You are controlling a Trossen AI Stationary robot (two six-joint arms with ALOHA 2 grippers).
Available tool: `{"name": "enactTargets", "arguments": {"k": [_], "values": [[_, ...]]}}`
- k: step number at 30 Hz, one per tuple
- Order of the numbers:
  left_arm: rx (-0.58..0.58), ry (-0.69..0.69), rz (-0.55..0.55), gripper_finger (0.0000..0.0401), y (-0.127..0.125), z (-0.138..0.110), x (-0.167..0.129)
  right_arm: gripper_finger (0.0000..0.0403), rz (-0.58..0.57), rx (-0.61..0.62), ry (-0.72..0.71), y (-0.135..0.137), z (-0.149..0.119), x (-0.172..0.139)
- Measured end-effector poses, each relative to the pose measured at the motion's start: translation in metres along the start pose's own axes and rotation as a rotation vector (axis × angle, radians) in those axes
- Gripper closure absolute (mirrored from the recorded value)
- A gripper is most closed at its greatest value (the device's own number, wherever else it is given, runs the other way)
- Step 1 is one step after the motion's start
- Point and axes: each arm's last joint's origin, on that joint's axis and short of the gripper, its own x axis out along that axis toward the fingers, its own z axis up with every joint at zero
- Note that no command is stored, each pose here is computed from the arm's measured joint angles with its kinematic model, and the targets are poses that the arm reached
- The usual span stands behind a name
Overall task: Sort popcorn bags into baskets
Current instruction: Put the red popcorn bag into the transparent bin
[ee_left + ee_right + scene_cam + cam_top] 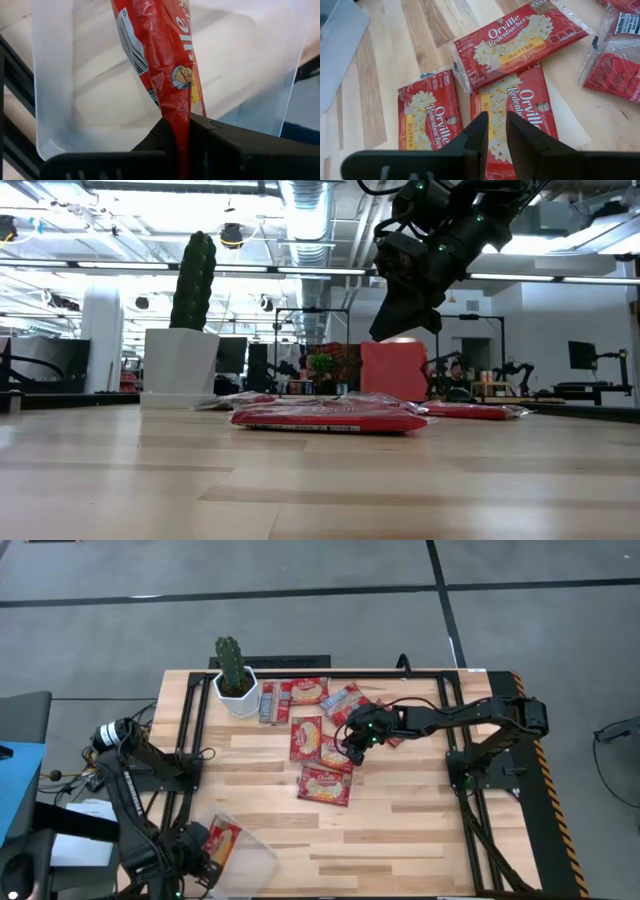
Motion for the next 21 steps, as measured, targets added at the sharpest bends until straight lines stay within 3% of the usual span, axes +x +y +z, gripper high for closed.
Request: {"name": "enactTargets", "arguments": {"k": [7,21], "values": [[0.062,0.011,0.021,0.0394,0.002,0.001,0.003,0.031,0.0,0.0,0.0,0.0,0.0,0.0],[0.066,0.016,0.071,0.0382,0.015,0.005,0.027,0.031,0.0,0.003,0.002,0.0,0.0,0.0]]}}
